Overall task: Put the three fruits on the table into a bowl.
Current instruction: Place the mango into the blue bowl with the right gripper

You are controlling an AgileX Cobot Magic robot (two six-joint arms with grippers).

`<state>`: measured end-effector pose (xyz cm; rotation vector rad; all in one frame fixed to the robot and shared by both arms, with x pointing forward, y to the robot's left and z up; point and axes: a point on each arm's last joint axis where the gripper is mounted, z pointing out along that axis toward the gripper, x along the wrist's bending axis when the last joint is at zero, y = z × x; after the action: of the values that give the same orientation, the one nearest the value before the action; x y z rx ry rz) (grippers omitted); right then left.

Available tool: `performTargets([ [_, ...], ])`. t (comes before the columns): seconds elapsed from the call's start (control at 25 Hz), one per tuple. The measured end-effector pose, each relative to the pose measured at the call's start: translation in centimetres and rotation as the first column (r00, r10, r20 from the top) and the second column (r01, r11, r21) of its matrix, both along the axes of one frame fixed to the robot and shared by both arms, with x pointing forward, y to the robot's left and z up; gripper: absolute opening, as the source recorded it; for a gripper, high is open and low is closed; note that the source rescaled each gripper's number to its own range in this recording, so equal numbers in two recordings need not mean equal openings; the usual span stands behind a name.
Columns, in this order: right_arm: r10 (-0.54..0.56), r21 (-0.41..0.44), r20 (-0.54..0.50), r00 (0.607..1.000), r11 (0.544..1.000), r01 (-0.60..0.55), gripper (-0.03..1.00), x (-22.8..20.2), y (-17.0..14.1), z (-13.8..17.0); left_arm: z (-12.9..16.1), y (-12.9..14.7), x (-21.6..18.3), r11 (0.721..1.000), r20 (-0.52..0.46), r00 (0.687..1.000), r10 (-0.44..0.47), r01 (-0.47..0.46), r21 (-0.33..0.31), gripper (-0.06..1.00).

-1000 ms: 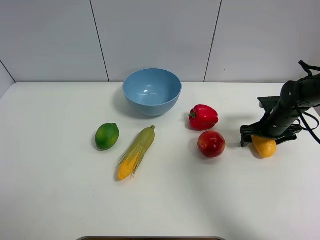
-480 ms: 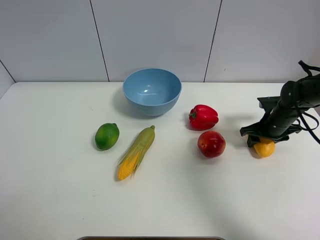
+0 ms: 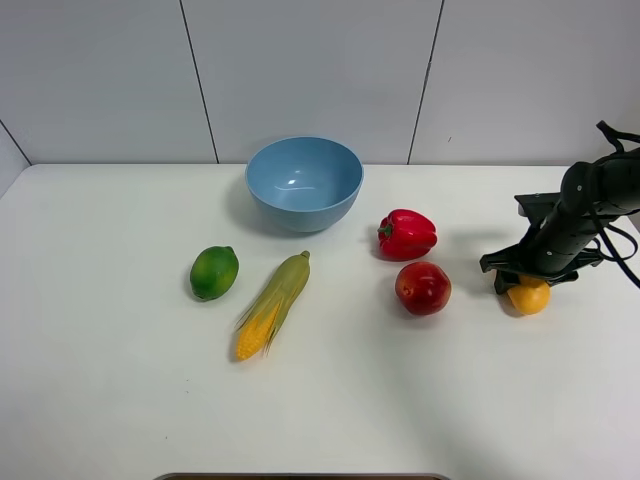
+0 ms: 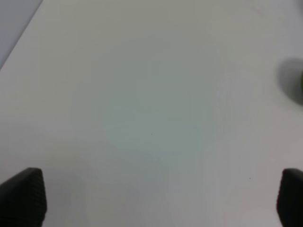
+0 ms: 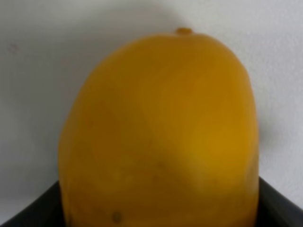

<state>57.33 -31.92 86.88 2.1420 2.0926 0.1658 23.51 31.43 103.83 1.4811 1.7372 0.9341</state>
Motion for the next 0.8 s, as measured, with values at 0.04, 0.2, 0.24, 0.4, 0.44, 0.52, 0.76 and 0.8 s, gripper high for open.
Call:
performTargets([
  [0.04, 0.0, 0.0, 0.0, 1.0, 1.0, 0.0, 0.04, 0.0, 0.0, 0.0, 0.0, 0.0, 0.0, 1.0, 0.0, 1.0, 0.0, 0.0, 0.0, 1.0],
  [0.2, 0.002, -0.002, 0.0, 1.0, 1.0, -0.002, 0.04, 0.0, -0.01, 0.0, 0.0, 0.0, 0.0, 1.0, 0.0, 1.0, 0.0, 0.0, 0.0, 1.0],
  [0.24, 0.003, -0.002, 0.0, 1.0, 1.0, -0.003, 0.04, 0.0, -0.02, 0.0, 0.0, 0.0, 0.0, 1.0, 0.0, 1.0, 0.0, 0.0, 0.0, 1.0],
  [0.4, 0.004, -0.003, 0.0, 1.0, 1.0, -0.004, 0.04, 0.0, -0.02, 0.0, 0.0, 0.0, 0.0, 1.0, 0.0, 1.0, 0.0, 0.0, 0.0, 1.0],
  [0.44, 0.004, -0.003, 0.0, 1.0, 1.0, -0.004, 0.04, 0.0, -0.02, 0.0, 0.0, 0.0, 0.0, 1.0, 0.0, 1.0, 0.0, 0.0, 0.0, 1.0],
  [0.52, 0.004, -0.003, 0.0, 1.0, 1.0, -0.004, 0.04, 0.0, -0.02, 0.0, 0.0, 0.0, 0.0, 1.0, 0.0, 1.0, 0.0, 0.0, 0.0, 1.0],
  [0.76, 0.006, -0.005, 0.001, 1.0, 1.0, -0.006, 0.04, -0.02, -0.03, 0.17, 0.0, 0.0, 0.0, 1.0, 0.0, 1.0, 0.0, 0.0, 0.0, 1.0],
  [0.8, 0.007, -0.006, 0.0, 1.0, 1.0, -0.007, 0.04, -0.08, -0.04, 0.31, 0.0, 0.0, 0.0, 1.0, 0.0, 1.0, 0.0, 0.0, 0.0, 1.0],
])
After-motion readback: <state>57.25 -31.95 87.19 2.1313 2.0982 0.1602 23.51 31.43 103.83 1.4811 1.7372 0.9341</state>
